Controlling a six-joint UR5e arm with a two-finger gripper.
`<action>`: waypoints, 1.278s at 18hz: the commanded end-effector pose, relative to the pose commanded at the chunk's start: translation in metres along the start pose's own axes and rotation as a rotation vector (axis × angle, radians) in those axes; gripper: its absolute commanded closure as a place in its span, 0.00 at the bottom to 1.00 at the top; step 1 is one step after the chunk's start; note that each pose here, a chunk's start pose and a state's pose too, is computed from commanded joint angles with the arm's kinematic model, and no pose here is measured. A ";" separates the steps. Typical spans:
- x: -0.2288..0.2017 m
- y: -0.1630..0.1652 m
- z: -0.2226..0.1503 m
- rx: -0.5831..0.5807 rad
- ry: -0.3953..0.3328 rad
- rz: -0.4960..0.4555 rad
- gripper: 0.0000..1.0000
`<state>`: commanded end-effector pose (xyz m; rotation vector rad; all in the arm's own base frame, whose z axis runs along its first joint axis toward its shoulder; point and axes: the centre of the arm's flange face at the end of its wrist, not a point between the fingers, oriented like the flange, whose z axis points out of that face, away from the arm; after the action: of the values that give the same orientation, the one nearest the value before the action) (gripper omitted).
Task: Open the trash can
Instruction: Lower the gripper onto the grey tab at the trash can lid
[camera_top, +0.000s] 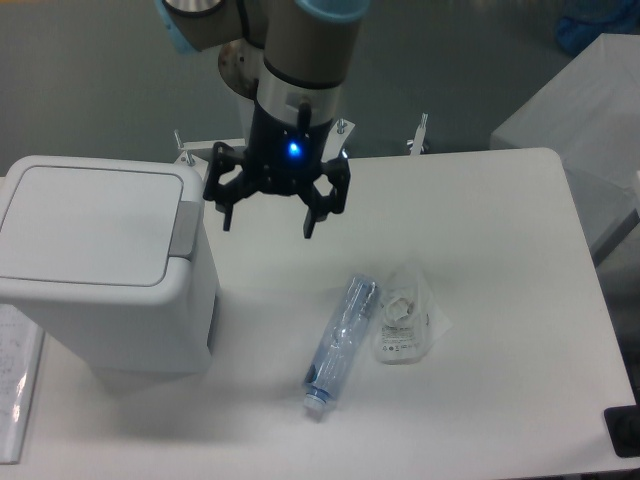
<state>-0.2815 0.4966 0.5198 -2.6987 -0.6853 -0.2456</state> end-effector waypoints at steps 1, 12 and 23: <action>0.001 0.000 0.002 0.003 0.000 -0.002 0.00; 0.017 0.002 0.034 0.040 0.001 0.013 0.00; 0.023 0.010 0.046 0.016 0.004 0.014 0.00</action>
<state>-0.2532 0.5150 0.4802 -2.6865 -0.6640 -0.2409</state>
